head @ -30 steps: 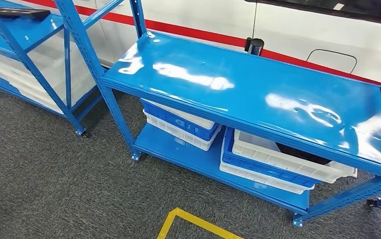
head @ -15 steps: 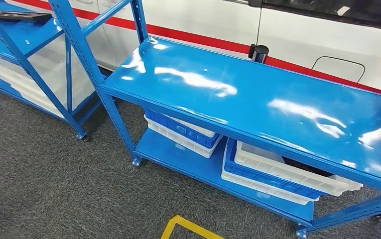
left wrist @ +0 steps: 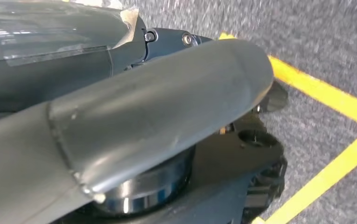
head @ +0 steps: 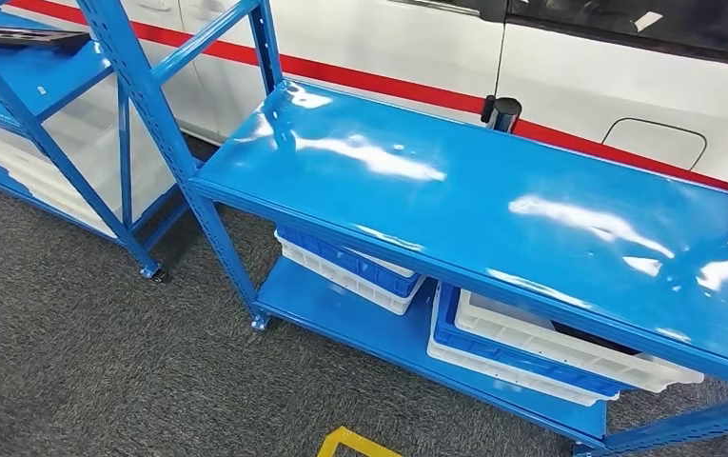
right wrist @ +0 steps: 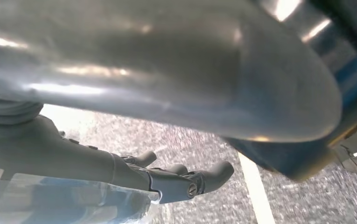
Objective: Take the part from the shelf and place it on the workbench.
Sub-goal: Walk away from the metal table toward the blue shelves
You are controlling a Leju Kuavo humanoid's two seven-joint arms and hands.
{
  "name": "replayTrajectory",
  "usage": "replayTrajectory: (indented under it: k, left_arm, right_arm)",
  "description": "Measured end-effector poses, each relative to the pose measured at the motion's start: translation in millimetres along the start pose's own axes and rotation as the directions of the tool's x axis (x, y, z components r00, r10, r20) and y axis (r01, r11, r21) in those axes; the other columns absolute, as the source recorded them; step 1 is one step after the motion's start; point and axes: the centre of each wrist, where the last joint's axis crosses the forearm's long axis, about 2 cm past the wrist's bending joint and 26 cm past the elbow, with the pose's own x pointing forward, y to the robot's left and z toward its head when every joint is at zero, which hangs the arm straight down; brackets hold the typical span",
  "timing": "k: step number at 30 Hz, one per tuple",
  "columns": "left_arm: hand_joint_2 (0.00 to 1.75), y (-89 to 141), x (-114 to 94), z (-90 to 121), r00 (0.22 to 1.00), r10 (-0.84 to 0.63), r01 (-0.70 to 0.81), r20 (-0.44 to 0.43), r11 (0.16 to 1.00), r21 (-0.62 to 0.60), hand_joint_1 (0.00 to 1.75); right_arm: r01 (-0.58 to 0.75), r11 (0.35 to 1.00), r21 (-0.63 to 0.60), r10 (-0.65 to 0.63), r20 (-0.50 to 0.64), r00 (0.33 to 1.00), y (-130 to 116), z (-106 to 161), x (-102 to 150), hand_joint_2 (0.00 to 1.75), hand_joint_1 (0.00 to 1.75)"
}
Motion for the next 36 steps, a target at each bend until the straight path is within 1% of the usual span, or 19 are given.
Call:
replayTrajectory:
  k: [6, 30, 36]
  left_arm:
    - [0.00, 0.1, 0.1, 0.0, 1.000, -0.001, 0.001, 0.001, 1.000, 0.007, 0.00]
    - [0.00, 0.5, 1.4, -0.3, 1.000, -0.007, 0.007, 0.001, 1.000, 0.011, 0.00]
    - [0.00, 1.0, -0.3, 0.0, 1.000, -0.015, 0.015, -0.012, 1.000, 0.016, 0.00]
  right_arm:
    - [0.017, 1.000, 0.007, -0.017, -0.006, 1.000, 0.0, 0.0, -1.3, 0.00, 0.00]
    - [0.019, 1.000, 0.006, -0.019, -0.017, 1.000, -0.6, 0.0, -5.9, 0.00, 0.00]
    - [0.028, 1.000, 0.000, -0.028, -0.018, 0.999, -3.7, 0.3, -7.7, 0.00, 0.00]
